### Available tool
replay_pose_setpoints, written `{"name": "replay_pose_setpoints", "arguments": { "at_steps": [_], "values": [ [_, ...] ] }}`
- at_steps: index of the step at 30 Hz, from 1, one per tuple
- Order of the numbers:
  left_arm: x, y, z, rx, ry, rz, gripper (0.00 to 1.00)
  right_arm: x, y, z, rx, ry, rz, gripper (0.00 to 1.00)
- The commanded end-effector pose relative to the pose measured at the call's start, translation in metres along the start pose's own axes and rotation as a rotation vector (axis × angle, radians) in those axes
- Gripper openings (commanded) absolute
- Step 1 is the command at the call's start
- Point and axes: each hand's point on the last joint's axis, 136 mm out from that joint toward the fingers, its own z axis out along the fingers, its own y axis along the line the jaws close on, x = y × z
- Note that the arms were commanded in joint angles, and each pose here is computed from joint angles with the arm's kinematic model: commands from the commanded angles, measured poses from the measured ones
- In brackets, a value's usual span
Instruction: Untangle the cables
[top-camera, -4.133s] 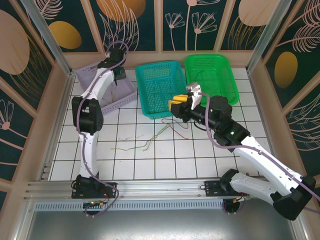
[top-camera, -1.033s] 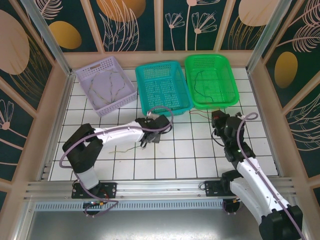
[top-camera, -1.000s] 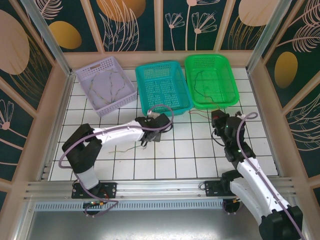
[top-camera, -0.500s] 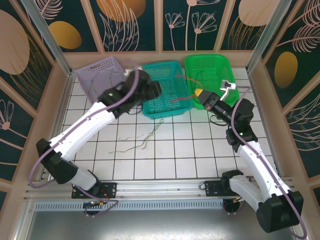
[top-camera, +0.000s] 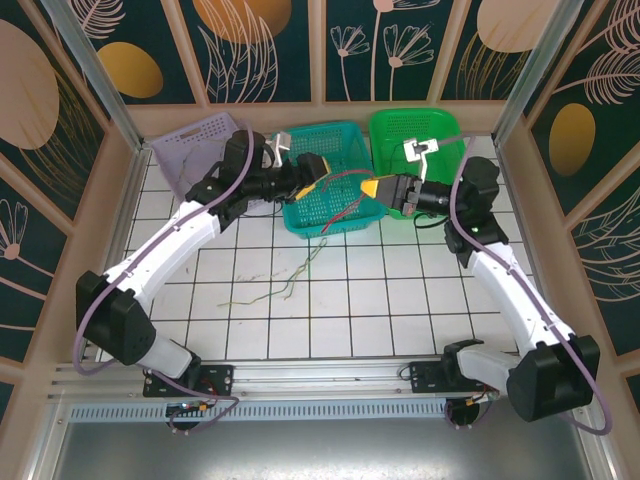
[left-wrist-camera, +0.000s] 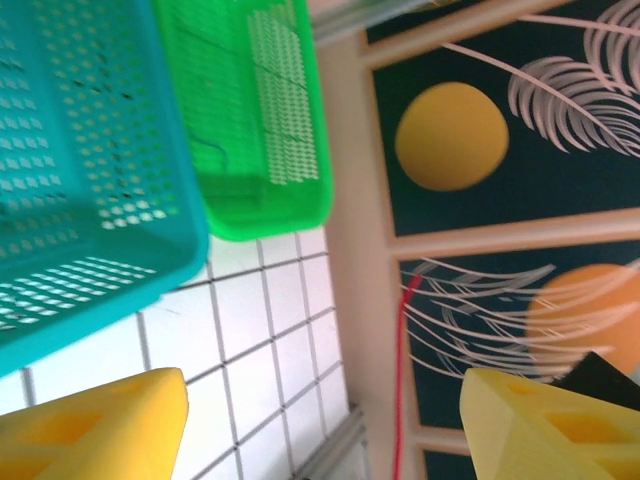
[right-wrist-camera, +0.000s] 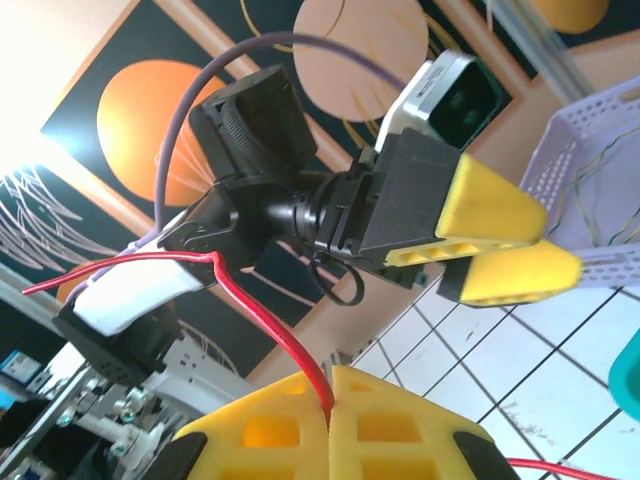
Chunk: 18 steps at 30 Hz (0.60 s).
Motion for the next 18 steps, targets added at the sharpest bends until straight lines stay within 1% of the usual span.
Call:
{"name": "replay_pose_setpoints", "arguments": {
  "at_steps": [1,3,6,9,10,13,17,18],
  "values": [
    [0.006,-0.025,0.012,0.142,0.074,0.014,0.73,0.001,0.016,0.006,-0.061,0.059,-0.062,0.00],
    [0.010,-0.025,0.025,0.158,0.109,0.006,0.74,0.000,0.014,0.010,-0.067,0.066,-0.058,0.00],
    [0.016,-0.018,0.043,0.140,0.152,0.001,0.74,-0.003,0.012,0.018,-0.076,0.076,-0.060,0.00],
    [0.017,-0.016,0.049,0.115,0.171,0.014,0.74,-0.007,0.009,0.022,-0.078,0.081,-0.065,0.00],
    [0.018,-0.004,0.058,0.092,0.186,0.002,0.74,-0.008,0.008,0.023,-0.079,0.082,-0.067,0.00],
    [0.019,-0.001,0.064,0.090,0.197,-0.002,0.74,-0.010,0.006,0.026,-0.086,0.090,-0.065,0.00],
    [0.020,-0.007,0.067,0.113,0.208,0.007,0.73,-0.008,0.001,0.031,-0.092,0.105,-0.056,0.00],
    [0.021,-0.007,0.069,0.112,0.215,0.007,0.72,-0.008,0.000,0.031,-0.089,0.105,-0.055,0.00]
  ]
}}
